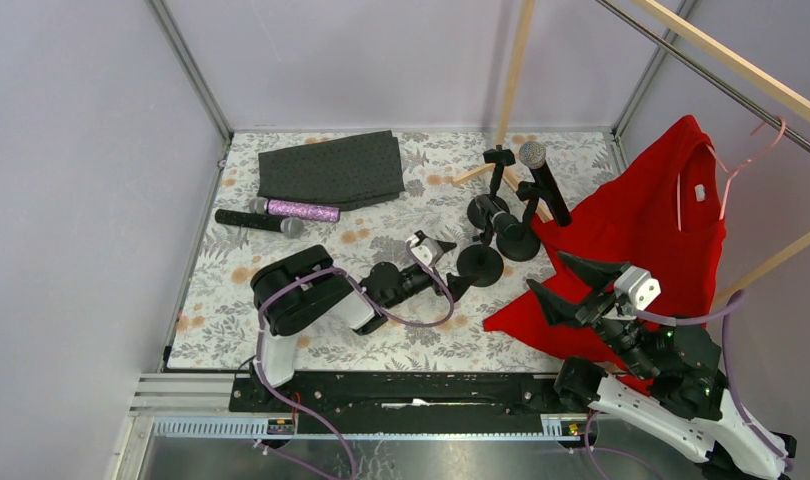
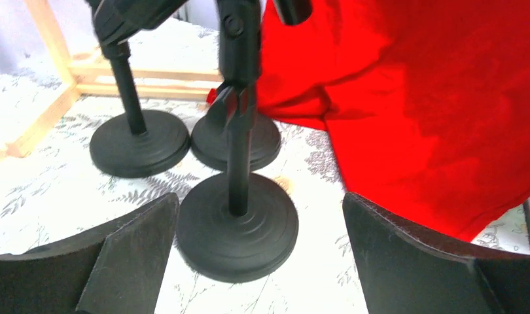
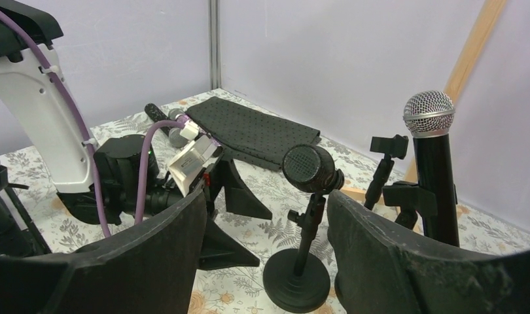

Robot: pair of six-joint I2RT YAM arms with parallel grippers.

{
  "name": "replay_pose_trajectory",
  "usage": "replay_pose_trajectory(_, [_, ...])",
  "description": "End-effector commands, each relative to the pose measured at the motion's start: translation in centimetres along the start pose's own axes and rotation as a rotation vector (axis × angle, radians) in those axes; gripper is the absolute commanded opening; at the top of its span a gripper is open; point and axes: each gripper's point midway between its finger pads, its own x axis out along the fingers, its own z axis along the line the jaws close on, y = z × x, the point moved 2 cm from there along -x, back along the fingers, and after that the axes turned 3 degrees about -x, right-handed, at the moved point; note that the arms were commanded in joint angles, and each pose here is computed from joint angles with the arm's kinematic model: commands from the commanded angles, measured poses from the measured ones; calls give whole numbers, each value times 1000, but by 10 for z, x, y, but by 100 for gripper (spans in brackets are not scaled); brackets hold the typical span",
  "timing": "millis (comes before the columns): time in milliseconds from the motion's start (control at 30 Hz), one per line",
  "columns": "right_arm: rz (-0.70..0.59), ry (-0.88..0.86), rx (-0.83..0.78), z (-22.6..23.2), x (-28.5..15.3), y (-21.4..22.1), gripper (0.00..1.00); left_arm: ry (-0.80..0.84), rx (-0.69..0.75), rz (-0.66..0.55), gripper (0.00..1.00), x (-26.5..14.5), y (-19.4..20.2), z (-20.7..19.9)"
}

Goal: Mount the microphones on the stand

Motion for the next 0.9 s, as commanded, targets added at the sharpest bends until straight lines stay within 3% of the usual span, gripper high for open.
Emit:
replay_pose_trajectory(0, [-4,38,-18,-6,1,0,75,-63,-6,-152,99,-4,-43,19])
replay_pose_trajectory(133, [5,35,-23,-6,1,1,75,-99,-65,-165,97,-5,-48,52])
replay_pose_trajectory(367, [22,36,-49,-6,2,5,75,-84,-20,-194,96,18,-51,92])
replay_pose_trajectory(867, [62,56,-142,-11,11,7,77,42,13,-273,88,95,-30,136])
